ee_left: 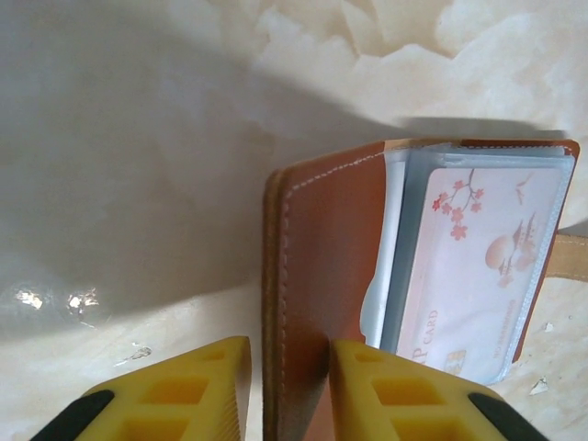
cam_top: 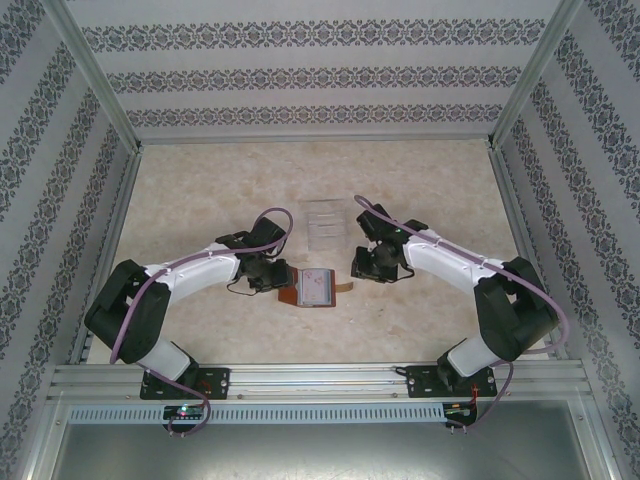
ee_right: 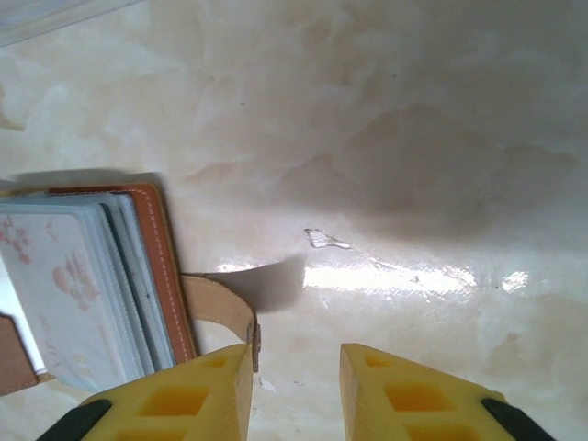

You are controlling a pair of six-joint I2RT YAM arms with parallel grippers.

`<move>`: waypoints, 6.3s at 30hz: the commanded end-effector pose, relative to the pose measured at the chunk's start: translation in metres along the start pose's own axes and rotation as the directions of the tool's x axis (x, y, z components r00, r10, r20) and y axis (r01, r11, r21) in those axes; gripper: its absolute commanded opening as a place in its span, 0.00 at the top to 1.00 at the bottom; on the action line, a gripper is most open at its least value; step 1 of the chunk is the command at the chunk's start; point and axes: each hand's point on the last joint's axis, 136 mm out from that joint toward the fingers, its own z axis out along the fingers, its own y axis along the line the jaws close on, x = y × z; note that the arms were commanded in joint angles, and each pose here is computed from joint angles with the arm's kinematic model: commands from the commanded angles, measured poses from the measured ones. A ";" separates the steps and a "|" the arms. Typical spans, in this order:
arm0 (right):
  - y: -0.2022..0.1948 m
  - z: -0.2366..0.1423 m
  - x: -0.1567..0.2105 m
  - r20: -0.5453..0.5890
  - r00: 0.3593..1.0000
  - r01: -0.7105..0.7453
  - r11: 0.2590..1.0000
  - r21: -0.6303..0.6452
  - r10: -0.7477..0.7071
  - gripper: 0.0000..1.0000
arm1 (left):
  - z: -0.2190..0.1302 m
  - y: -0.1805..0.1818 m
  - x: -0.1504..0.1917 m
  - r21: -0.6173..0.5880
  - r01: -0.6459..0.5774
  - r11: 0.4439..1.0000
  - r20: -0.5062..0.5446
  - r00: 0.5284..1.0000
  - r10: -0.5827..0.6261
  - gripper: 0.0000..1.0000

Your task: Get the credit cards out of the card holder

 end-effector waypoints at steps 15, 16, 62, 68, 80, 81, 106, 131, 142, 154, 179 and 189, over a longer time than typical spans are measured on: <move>0.086 -0.004 0.009 -0.036 0.991 0.127 0.984 -0.127 -0.132 0.66 | -0.007 0.019 0.012 -0.065 -0.016 0.998 -0.038 0.999 0.013 0.61; 0.088 0.001 0.010 -0.045 0.990 0.129 0.984 -0.127 -0.136 0.66 | -0.008 0.020 0.012 -0.073 -0.019 0.997 -0.038 0.999 0.017 0.60; 0.063 0.073 0.039 -0.216 0.970 0.099 0.994 -0.048 -0.107 0.62 | 0.015 0.061 0.030 -0.312 -0.129 0.941 -0.250 0.967 0.050 0.58; 0.059 0.069 0.043 -0.202 0.975 0.084 0.995 -0.049 -0.092 0.64 | 0.011 0.061 0.021 -0.340 -0.148 0.929 -0.226 0.971 0.072 0.61; 0.065 0.068 0.041 -0.190 0.977 0.083 0.994 -0.074 -0.096 0.66 | -0.047 0.010 -0.009 -0.191 -0.078 0.978 -0.042 0.997 0.071 0.66; 0.066 0.068 0.040 -0.189 0.977 0.084 0.993 -0.077 -0.097 0.67 | -0.050 0.005 -0.010 -0.170 -0.069 0.983 -0.037 0.997 0.064 0.67; 0.075 0.063 0.035 -0.188 0.974 0.108 0.988 -0.106 -0.127 0.64 | 0.012 -0.020 0.001 0.039 0.020 0.999 -0.122 0.992 -0.015 0.78; 0.071 0.062 0.036 -0.200 0.972 0.110 0.990 -0.094 -0.127 0.63 | 0.018 -0.015 0.002 0.092 0.015 0.996 -0.051 0.999 -0.010 0.72; 0.072 0.062 0.036 -0.205 0.970 0.113 0.989 -0.092 -0.129 0.63 | 0.018 -0.024 0.002 0.148 0.012 0.989 -0.047 0.999 -0.005 0.69; 0.071 0.062 0.037 -0.208 0.970 0.114 0.990 -0.087 -0.130 0.62 | 0.034 -0.015 0.010 0.125 0.033 0.992 -0.091 0.996 -0.022 0.68; 0.061 0.058 0.032 -0.189 0.973 0.131 0.991 -0.037 -0.136 0.57 | 0.023 0.000 0.013 0.051 0.026 0.998 -0.068 0.997 -0.022 0.73; 0.061 0.051 0.027 -0.162 0.977 0.136 0.990 -0.026 -0.139 0.62 | 0.025 -0.004 0.014 0.074 0.036 0.997 -0.078 0.997 -0.030 0.74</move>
